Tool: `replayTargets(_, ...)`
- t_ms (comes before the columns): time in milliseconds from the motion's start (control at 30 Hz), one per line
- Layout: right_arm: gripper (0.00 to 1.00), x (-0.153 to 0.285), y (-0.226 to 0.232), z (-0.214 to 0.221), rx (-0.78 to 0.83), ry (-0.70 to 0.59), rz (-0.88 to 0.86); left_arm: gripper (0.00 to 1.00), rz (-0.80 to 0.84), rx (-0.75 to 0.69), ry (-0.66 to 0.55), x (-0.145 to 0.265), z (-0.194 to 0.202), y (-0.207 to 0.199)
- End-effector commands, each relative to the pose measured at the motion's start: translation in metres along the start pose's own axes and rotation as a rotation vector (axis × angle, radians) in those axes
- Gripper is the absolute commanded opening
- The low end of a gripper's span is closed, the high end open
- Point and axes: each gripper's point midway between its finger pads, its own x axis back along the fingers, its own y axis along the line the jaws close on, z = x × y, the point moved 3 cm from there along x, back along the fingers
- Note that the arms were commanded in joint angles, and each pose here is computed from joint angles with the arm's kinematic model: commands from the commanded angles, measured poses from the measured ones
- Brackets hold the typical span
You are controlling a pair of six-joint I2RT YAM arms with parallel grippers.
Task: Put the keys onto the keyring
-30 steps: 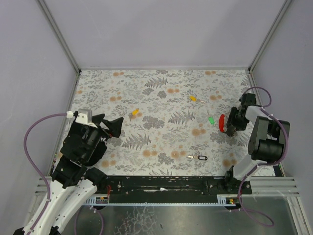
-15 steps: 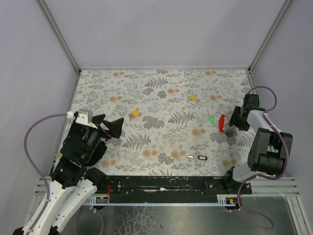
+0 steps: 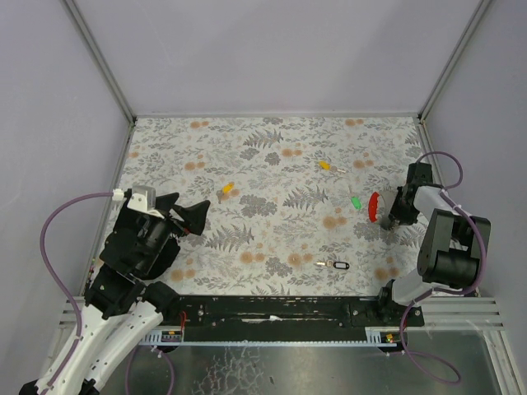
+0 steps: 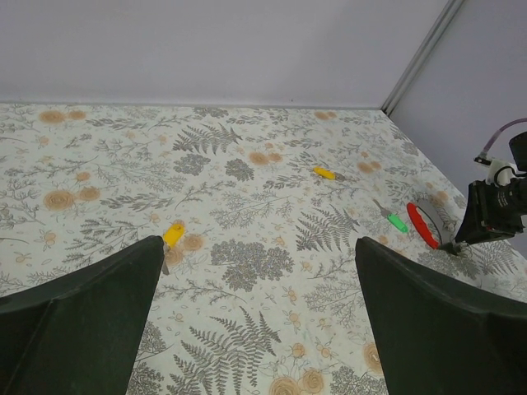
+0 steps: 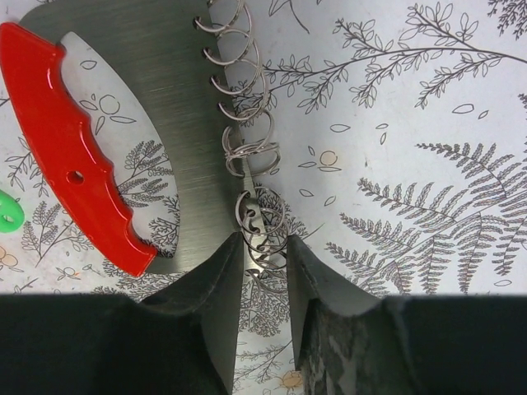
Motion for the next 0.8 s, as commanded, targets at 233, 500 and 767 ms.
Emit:
replayTargets(233,0.31,-0.008,-0.004,0.001,0.003,0.006,0.031,1.00,0.032,-0.012,-0.016,0.004,-0.005,-0.005)
replayTargets(500,0.43,-0.011,-0.003,-0.002,0.021,0.002,0.026,1.00,0.034,-0.013,-0.012,0.003,-0.004,-0.006)
replayTargets(767,0.22,-0.002,-0.002,-0.008,0.020,-0.029,0.012,1.00,0.041,-0.015,-0.005,0.002,-0.003,-0.006)
